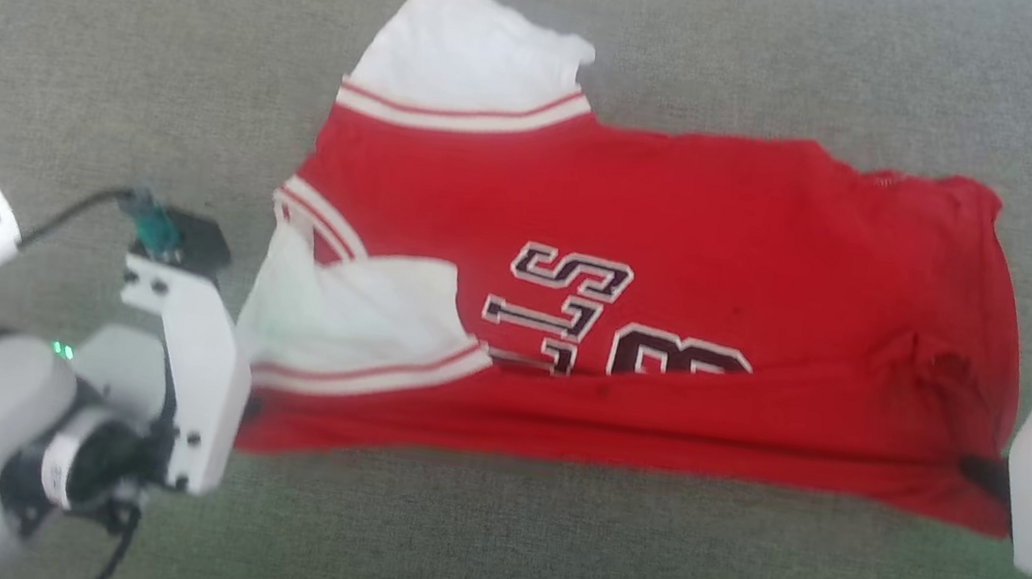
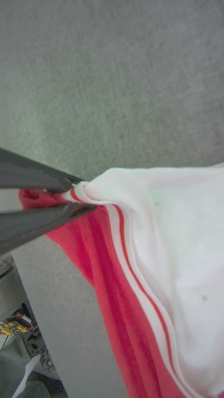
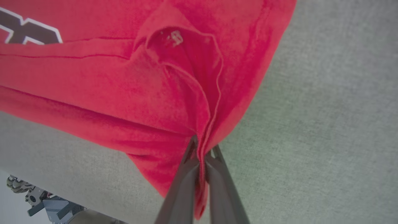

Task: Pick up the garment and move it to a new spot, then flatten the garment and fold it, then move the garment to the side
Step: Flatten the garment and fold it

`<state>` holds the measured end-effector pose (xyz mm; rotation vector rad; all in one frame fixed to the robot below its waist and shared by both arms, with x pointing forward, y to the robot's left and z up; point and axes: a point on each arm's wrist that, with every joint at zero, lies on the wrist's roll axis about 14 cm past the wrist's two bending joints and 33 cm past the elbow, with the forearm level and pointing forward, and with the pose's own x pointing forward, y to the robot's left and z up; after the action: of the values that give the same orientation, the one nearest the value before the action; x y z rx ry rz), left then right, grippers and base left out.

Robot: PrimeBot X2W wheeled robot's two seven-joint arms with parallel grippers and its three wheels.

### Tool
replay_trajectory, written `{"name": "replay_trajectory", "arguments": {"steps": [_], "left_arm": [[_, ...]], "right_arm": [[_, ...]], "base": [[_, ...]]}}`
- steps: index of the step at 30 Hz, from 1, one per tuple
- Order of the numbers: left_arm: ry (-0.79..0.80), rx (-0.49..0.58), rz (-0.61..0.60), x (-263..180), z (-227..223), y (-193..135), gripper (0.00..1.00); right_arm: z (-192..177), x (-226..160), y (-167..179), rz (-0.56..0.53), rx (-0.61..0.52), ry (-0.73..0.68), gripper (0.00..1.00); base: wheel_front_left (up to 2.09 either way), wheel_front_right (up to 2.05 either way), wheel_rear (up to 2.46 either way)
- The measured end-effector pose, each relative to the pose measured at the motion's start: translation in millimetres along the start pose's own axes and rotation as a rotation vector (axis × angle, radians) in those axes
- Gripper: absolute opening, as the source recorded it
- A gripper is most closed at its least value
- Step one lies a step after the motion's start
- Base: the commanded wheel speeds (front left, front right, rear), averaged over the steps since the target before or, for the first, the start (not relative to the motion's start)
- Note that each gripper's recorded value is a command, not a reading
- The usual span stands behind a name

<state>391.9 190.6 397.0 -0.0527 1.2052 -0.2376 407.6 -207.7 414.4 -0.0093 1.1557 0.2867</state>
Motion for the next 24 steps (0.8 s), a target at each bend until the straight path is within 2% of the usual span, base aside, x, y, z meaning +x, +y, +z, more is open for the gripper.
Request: {"name": "replay_trajectory", "arguments": {"steps": [5,6,7,8,9,10,11,12,13,14,15,24], "left_arm": [[0.034,-0.006,-0.006,2,-26,-6,0.0],[0.028,-0.007,-0.004,3,-26,-6,0.04],[0.02,-0.012,-0.004,5,-26,-6,0.28],[0.019,-0.022,-0.004,8,-27,-5,0.4],[0.025,-0.028,-0.002,11,-30,-5,0.47],[0.03,-0.029,-0.001,13,-31,-4,0.95],[0.033,-0.039,-0.002,16,-31,-4,0.95],[0.037,-0.05,-0.011,18,-31,-6,1.0],[0.038,-0.048,-0.018,20,-30,-7,1.0],[0.039,-0.048,-0.024,21,-30,-9,1.0],[0.039,-0.048,-0.024,21,-30,-9,1.0],[-0.008,-0.017,0.02,7,-2,6,1.0]], "right_arm": [[-21,1,7,0.015,0.016,0.03,0.0],[-23,2,8,0.016,0.019,0.031,0.0],[-25,4,9,0.017,0.023,0.031,0.0],[-27,6,10,0.021,0.032,0.033,0.0],[-29,8,12,0.028,0.038,0.035,0.0],[-31,10,15,0.032,0.039,0.037,0.12],[-33,12,15,0.033,0.043,0.039,0.12],[-35,15,16,0.035,0.05,0.041,0.24],[-36,16,16,0.037,0.056,0.038,0.44],[-36,17,16,0.038,0.058,0.037,0.9],[-36,17,16,0.038,0.058,0.037,1.0],[-19,1,6,0.02,0.075,-0.075,1.0]], "base": [[0.0,0.0,0.0],[0.0,0.0,0.0],[0.0,0.0,0.0],[0.0,0.0,0.0],[0.0,0.0,0.0],[0.0,0.0,0.0],[0.0,0.0,0.0],[0.0,0.0,0.0],[0.0,0.0,0.0],[0.0,0.0,0.0],[0.0,0.0,0.0],[0.0,0.0,0.0]]}}
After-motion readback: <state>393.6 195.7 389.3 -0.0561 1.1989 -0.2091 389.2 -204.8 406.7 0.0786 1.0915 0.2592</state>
